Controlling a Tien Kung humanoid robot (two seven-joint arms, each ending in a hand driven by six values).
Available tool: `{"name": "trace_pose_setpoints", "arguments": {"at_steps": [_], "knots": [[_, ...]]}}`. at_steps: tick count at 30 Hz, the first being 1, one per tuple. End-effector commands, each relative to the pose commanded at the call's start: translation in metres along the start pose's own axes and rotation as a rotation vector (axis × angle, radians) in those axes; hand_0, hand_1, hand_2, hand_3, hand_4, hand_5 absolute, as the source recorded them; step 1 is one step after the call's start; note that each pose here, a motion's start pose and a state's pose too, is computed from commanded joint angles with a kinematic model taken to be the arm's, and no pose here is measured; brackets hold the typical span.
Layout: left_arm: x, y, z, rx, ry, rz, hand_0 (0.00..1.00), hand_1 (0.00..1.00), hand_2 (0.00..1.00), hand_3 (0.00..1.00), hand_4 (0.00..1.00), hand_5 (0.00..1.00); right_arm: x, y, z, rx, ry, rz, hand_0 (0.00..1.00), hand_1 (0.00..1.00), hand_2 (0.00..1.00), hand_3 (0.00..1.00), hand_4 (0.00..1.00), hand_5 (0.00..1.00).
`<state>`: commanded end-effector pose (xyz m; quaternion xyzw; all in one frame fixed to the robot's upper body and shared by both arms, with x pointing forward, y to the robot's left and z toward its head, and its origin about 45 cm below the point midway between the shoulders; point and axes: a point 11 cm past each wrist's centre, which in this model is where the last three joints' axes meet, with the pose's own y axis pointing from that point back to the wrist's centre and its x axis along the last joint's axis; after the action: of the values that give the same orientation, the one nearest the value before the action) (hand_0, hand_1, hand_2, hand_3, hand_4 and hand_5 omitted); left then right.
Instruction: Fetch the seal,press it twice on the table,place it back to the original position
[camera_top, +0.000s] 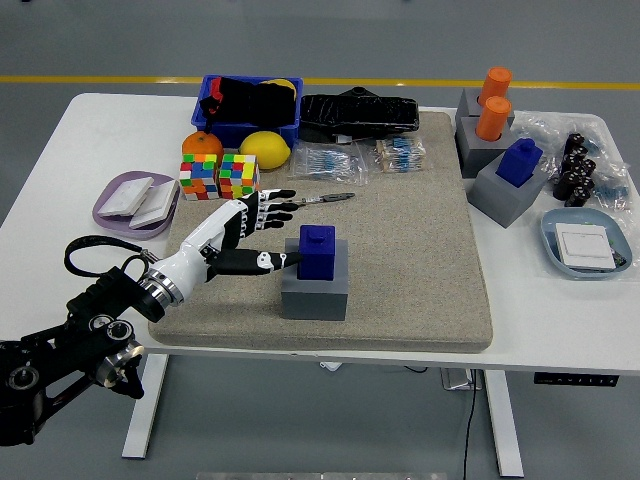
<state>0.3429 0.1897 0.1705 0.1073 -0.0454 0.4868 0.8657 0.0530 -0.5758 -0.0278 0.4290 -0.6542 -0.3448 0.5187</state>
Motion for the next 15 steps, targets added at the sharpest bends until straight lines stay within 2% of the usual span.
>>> {"name": "trace_pose_setpoints", "arguments": {"at_steps": [7, 15], "knots": [[-0.014, -0.002, 0.002, -0.021, 0.02, -0.019, 0.806, 0.823, 0.826, 0.861, 0.961, 0.01, 0.0, 0.0, -0.001, 0.0, 0.01, -0.002, 0.788, 0.699, 0.673, 0.645, 0.803, 0.457], [-0.015, -0.005, 0.002, -0.059, -0.02, 0.021, 0.8, 0.818, 0.812, 0.852, 0.942, 0.002, 0.001, 0.0, -0.002, 0.001, 0.017, 0.0, 0.789, 0.699, 0.673, 0.646, 0.806, 0.459]]}}
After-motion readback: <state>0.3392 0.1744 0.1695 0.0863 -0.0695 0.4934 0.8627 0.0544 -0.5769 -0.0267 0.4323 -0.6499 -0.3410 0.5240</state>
